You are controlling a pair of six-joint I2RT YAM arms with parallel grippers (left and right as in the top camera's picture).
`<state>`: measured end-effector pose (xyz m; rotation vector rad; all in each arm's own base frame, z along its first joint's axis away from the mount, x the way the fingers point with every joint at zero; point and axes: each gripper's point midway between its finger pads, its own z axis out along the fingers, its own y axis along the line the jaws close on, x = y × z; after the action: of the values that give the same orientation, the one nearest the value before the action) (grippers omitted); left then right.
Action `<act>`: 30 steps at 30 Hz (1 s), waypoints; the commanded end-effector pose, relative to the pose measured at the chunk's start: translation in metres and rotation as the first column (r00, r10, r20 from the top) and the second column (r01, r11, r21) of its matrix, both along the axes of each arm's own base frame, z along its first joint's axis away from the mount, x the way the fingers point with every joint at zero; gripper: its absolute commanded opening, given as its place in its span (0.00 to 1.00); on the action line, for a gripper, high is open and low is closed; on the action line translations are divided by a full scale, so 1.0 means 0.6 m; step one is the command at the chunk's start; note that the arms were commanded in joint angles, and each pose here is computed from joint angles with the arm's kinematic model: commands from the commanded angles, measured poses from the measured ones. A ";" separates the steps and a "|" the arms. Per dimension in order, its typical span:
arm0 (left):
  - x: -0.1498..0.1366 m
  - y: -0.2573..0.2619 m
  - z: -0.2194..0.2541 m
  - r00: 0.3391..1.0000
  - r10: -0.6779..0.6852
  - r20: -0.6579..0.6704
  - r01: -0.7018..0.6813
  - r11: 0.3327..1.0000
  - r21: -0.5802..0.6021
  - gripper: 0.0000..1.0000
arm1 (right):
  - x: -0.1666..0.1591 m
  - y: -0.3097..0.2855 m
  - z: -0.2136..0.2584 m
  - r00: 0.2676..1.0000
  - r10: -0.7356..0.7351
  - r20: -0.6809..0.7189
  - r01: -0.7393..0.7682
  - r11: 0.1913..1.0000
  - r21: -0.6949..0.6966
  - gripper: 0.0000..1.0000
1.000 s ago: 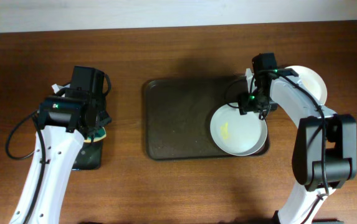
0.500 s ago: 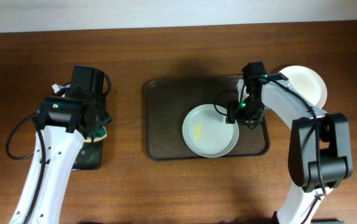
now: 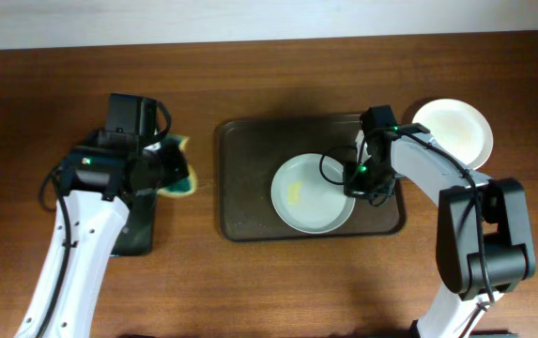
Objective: Clean dirty plates on tray and stack at the side
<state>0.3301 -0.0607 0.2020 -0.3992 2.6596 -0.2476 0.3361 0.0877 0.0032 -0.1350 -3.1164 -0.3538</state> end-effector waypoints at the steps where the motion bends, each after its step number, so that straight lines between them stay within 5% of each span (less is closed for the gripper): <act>1: 0.000 -0.097 -0.021 0.980 -0.195 0.050 0.201 0.967 -0.159 0.00 | -0.010 0.007 -0.025 1.000 -0.003 -0.024 0.003 1.000 0.000 0.04; 13: 0.022 -0.290 -0.210 0.957 -0.285 -0.042 0.263 0.924 -0.279 0.00 | -0.023 0.126 -0.021 0.983 0.177 0.040 -0.179 0.982 0.061 0.04; 24: -0.015 -0.273 -0.332 0.930 -0.256 -0.263 0.199 0.954 -0.226 0.00 | -0.017 0.118 -0.024 0.994 0.106 0.038 -0.106 0.994 0.016 0.04; 27: -0.018 -0.196 -0.353 0.945 -0.133 -0.299 0.146 0.989 0.021 0.00 | -0.017 0.117 -0.024 0.994 0.105 0.037 -0.106 0.994 0.015 0.04; 30: -0.006 -0.110 -0.333 0.961 -0.009 -0.276 0.091 0.953 0.288 0.00 | -0.016 0.112 -0.025 0.994 0.104 0.041 -0.104 0.995 -0.003 0.04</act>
<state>0.3240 -0.1926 0.0132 -0.2163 2.9745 -0.2743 0.3318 0.1687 0.0042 0.0616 -3.1449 -0.5012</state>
